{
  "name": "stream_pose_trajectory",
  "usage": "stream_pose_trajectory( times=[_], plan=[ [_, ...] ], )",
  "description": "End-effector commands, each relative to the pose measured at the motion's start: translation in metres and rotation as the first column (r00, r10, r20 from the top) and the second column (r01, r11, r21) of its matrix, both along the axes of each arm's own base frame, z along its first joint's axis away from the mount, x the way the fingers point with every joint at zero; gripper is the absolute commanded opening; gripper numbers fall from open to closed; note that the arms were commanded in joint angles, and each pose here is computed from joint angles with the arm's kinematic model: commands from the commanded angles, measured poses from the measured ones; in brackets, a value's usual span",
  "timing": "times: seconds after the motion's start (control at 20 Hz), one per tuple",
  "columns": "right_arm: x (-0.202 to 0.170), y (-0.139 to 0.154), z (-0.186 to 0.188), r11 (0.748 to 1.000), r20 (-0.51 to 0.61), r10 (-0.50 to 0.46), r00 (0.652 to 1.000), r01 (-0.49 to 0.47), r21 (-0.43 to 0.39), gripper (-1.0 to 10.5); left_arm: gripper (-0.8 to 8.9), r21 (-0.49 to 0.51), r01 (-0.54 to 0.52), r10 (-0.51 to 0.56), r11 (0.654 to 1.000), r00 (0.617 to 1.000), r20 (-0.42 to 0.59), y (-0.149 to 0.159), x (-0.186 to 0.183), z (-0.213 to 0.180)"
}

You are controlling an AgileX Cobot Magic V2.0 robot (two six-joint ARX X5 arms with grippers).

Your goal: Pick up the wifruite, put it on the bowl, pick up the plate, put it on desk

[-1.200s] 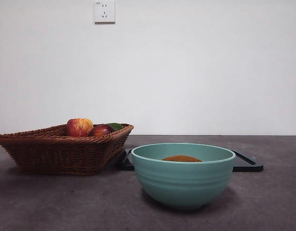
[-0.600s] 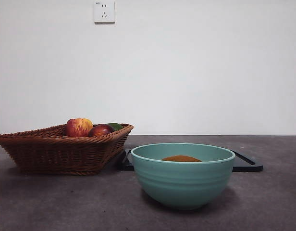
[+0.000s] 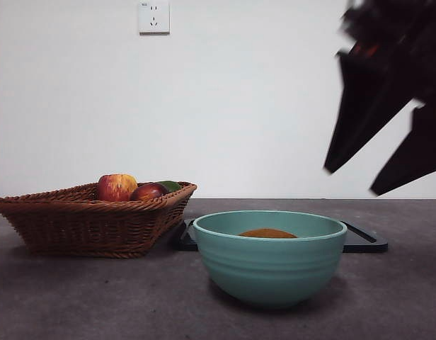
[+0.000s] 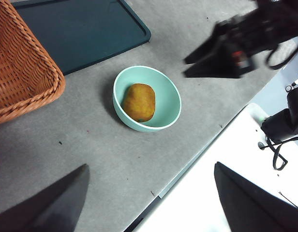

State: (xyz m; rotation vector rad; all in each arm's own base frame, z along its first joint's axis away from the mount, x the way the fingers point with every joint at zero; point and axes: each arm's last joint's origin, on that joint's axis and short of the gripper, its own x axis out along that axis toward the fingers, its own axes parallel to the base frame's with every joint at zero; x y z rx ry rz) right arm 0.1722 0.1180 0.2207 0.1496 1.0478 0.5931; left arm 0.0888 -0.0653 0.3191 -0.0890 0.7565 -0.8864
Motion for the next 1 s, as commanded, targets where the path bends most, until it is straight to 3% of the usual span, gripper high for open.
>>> stream_pose_trajectory(
  times=[0.05,0.25,0.7,1.0],
  plan=[
    [0.007,0.012,-0.010,1.000,-0.015,-0.013,1.000,0.013,-0.018,2.6,4.06,-0.002,0.018,-0.018,1.000,1.000,0.016,-0.001,0.000,0.002],
    [0.017,0.023,-0.026,0.998,-0.019,-0.028,0.999,0.027,-0.064,1.9,4.06,-0.001,0.018,-0.018,1.000,1.000,0.015,-0.001,0.000,0.002],
    [0.025,0.029,-0.038,0.997,-0.025,-0.031,0.999,0.030,-0.068,0.2,4.06,-0.001,0.018,-0.018,1.000,1.000,0.015,-0.001,0.000,0.002],
    [0.026,0.032,-0.033,0.999,-0.016,-0.018,1.000,0.018,-0.051,0.1,4.06,-0.001,0.018,-0.018,1.000,1.000,0.015,-0.001,0.000,0.002]
  ],
)
